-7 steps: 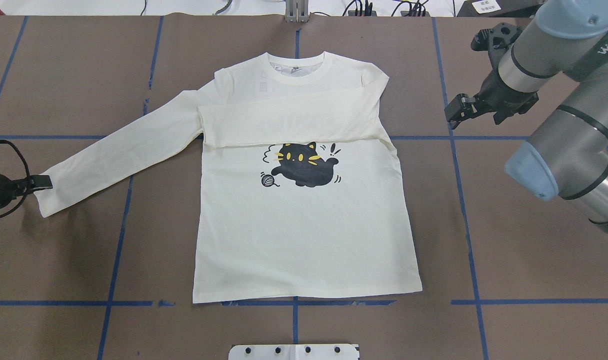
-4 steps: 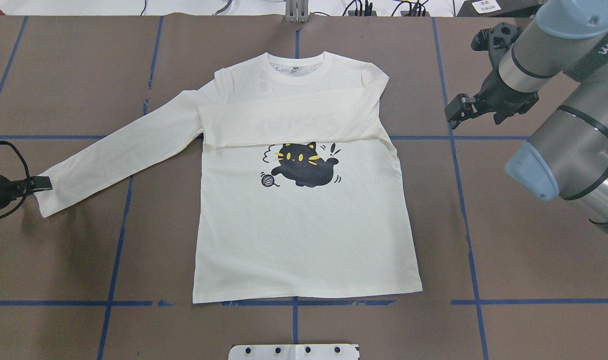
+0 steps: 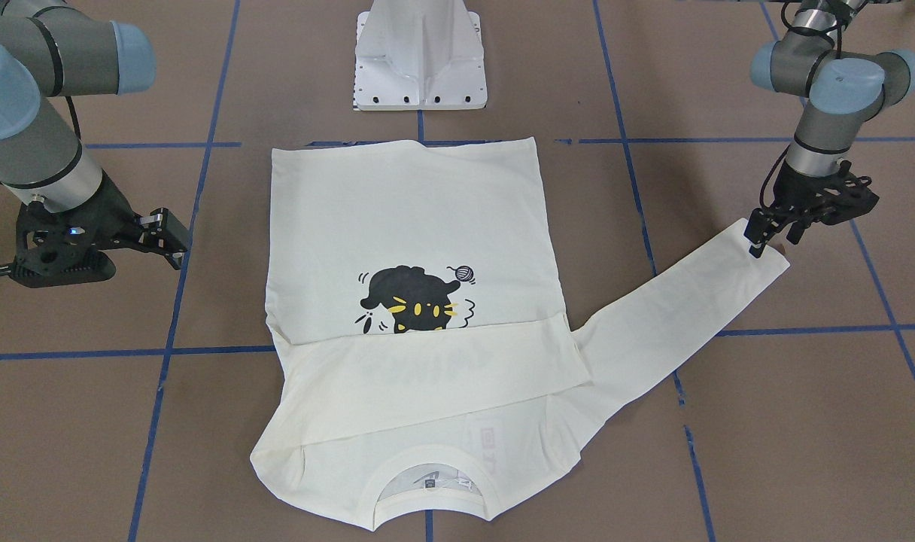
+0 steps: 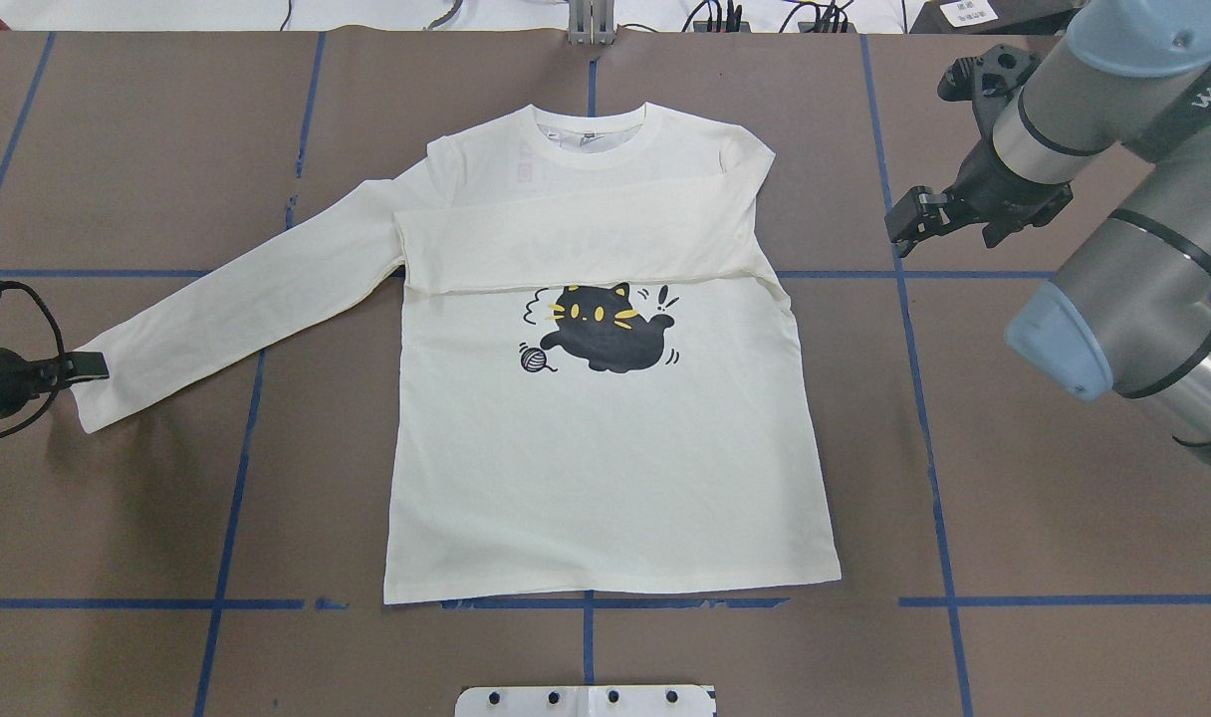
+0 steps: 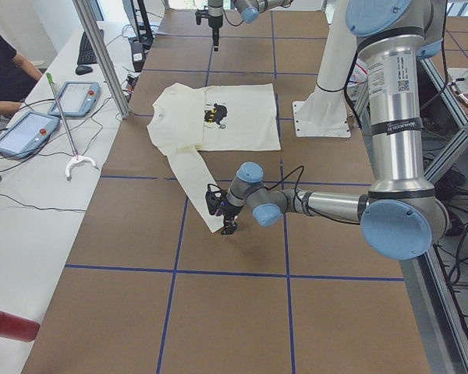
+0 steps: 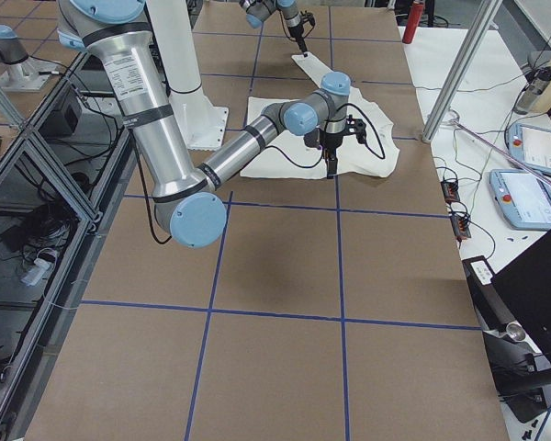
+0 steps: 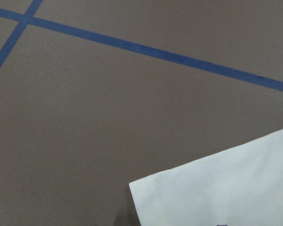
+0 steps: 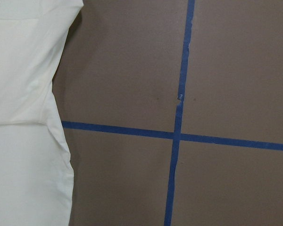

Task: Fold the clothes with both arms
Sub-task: 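Lower the left gripper to the cuff of the other sleeve and grasp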

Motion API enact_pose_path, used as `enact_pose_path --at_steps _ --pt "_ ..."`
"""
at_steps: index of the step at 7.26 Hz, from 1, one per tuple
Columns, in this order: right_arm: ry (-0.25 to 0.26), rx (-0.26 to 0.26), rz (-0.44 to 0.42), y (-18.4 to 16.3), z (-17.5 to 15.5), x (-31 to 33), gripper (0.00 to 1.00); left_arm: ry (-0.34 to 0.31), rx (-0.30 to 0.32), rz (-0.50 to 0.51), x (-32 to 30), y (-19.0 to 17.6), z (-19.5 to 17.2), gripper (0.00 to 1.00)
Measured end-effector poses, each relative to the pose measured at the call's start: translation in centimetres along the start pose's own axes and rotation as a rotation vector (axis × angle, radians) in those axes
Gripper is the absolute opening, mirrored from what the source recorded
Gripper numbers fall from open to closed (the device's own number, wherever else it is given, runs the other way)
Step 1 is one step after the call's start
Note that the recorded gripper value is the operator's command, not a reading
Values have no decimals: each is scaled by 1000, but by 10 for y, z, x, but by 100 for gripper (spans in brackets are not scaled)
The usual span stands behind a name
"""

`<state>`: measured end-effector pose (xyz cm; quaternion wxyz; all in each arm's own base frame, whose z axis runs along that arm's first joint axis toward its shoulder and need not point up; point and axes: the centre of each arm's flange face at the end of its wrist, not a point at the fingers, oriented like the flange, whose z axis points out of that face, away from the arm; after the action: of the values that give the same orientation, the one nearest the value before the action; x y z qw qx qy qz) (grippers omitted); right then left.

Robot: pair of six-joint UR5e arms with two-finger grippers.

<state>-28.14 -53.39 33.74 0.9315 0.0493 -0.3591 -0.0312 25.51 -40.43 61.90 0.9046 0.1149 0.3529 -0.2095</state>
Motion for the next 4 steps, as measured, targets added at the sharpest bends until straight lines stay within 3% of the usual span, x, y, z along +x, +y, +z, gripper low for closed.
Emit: enact_pose_path --at_steps 4 --pt "-3 3 0 0 -3 0 100 2 0 0 1 0 0 20"
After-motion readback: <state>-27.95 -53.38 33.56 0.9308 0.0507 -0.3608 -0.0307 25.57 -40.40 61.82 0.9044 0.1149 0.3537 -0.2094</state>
